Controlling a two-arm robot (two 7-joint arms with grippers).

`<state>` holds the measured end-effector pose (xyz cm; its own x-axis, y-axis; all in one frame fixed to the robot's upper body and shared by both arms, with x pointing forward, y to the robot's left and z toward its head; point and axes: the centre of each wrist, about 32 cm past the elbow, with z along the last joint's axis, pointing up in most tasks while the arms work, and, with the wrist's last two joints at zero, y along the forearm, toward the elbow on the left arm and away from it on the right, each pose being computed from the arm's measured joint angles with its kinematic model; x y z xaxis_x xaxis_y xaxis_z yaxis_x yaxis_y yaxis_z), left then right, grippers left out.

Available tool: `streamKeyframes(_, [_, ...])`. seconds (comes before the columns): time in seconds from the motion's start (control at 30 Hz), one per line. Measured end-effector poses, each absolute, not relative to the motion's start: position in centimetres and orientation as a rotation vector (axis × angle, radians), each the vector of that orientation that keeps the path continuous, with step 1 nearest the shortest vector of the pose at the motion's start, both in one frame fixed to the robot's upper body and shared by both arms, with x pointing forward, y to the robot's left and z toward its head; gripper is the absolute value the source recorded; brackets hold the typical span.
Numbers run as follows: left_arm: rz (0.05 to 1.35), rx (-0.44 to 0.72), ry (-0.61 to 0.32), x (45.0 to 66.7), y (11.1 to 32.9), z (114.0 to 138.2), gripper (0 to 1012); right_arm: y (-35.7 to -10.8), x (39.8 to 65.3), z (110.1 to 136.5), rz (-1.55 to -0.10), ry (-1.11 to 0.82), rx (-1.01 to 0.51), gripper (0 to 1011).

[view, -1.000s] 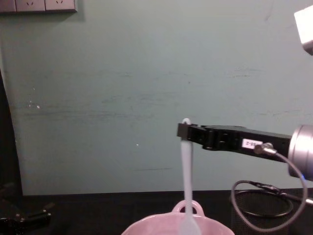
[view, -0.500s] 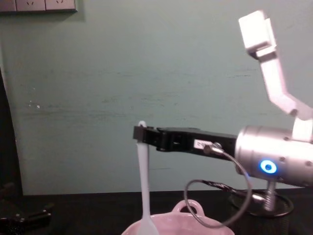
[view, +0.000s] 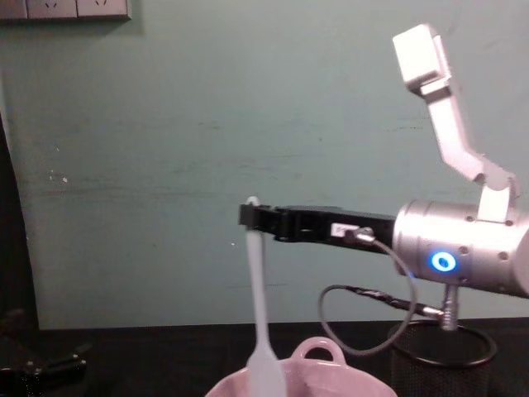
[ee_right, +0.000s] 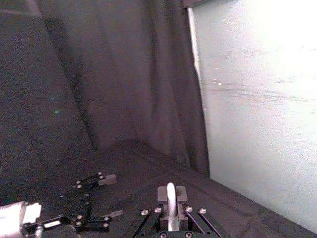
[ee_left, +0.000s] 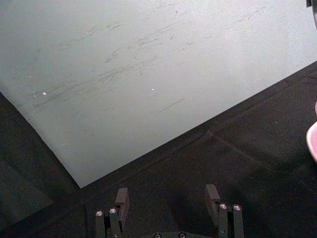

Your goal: Use the one hand to pick up the spoon and stir the clear water in the bowl.

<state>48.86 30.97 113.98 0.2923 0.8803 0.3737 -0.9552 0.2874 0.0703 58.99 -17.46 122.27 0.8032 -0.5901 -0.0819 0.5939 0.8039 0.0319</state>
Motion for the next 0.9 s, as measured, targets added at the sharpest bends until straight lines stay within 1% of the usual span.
streamKeyframes(0.23, [1.248,0.304,-0.285,48.9,31.0,114.0,1011,-19.6,58.3,122.3,-0.689,0.063,0.058,109])
streamKeyframes(0.53, [1.248,0.304,-0.285,48.9,31.0,114.0,1011,-22.1,56.1,122.4,-0.732,0.056,0.039,109])
streamKeyframes(0.73, [1.248,0.304,-0.285,48.9,31.0,114.0,1011,-22.4,54.8,122.5,-0.723,0.054,0.030,109])
streamKeyframes(0.9, [1.248,0.304,-0.285,48.9,31.0,114.0,1011,-21.9,53.9,122.5,-0.696,0.055,0.024,109])
